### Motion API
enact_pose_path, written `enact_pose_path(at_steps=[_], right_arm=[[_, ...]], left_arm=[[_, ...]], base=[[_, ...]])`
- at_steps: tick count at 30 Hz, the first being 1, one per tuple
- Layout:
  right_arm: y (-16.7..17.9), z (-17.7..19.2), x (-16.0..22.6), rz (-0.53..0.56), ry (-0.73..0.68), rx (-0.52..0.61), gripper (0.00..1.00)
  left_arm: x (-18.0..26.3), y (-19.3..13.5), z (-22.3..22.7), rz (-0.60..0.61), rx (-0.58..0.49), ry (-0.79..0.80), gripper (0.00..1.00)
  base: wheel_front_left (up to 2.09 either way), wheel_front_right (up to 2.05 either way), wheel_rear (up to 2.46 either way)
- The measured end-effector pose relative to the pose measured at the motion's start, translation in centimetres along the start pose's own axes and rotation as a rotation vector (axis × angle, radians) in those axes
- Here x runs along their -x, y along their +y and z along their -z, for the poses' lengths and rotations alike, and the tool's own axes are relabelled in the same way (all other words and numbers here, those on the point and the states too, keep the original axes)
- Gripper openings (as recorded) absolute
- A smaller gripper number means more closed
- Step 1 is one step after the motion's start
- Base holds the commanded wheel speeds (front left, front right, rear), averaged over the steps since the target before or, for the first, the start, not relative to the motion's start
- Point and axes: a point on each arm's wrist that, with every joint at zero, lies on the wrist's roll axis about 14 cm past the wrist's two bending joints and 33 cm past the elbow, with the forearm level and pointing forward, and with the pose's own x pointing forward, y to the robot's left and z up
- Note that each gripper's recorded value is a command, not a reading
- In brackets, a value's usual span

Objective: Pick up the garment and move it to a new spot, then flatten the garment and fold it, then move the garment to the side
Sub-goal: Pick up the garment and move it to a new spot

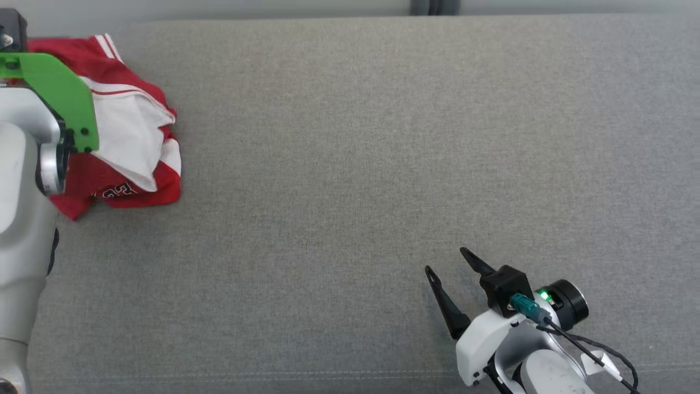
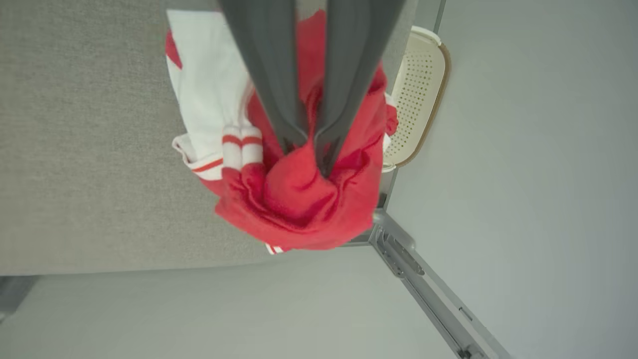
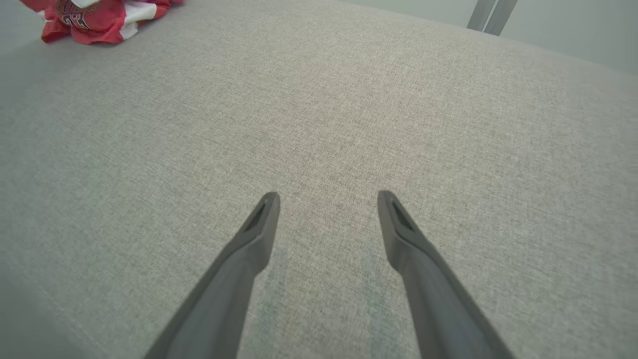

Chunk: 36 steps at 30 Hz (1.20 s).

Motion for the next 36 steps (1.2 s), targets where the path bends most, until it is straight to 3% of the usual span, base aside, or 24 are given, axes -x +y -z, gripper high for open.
enact_pose_path(at_steps=[4, 10, 16, 17, 22, 28, 36], right_arm=[[-0.4, -0.8, 1.5, 0.031, -0.028, -0.009, 1.00], [-2.3, -1.8, 4.2, 0.117, -0.070, -0.012, 1.00], [-4.9, -1.4, 7.4, 0.232, -0.080, -0.030, 1.00], [-4.9, -1.4, 7.4, 0.232, -0.080, -0.030, 1.00], [-6.9, -1.1, 9.9, 0.323, -0.090, -0.048, 1.00], [-9.0, -0.6, 12.0, 0.416, -0.088, -0.071, 1.00], [-10.7, 0.8, 11.9, 0.460, -0.052, -0.104, 1.00]], left_arm=[[2.9, -3.8, -6.3, 0.121, -0.016, -0.212, 0.00], [7.3, -10.5, -11.3, 0.298, -0.082, -0.395, 0.00], [12.5, -20.3, -14.9, 0.538, -0.132, -0.536, 0.00], [12.5, -20.3, -14.9, 0.538, -0.132, -0.536, 0.00], [17.0, -27.8, -16.1, 0.738, -0.164, -0.609, 0.00], [18.8, -33.1, -15.9, 0.873, -0.155, -0.622, 0.00], [10.1, -34.8, -5.9, 0.863, -0.175, -0.317, 0.00]], base=[[0.00, 0.00, 0.00], [0.00, 0.00, 0.00], [0.00, 0.00, 0.00], [0.00, 0.00, 0.00], [0.00, 0.00, 0.00], [0.00, 0.00, 0.00], [0.00, 0.00, 0.00]])
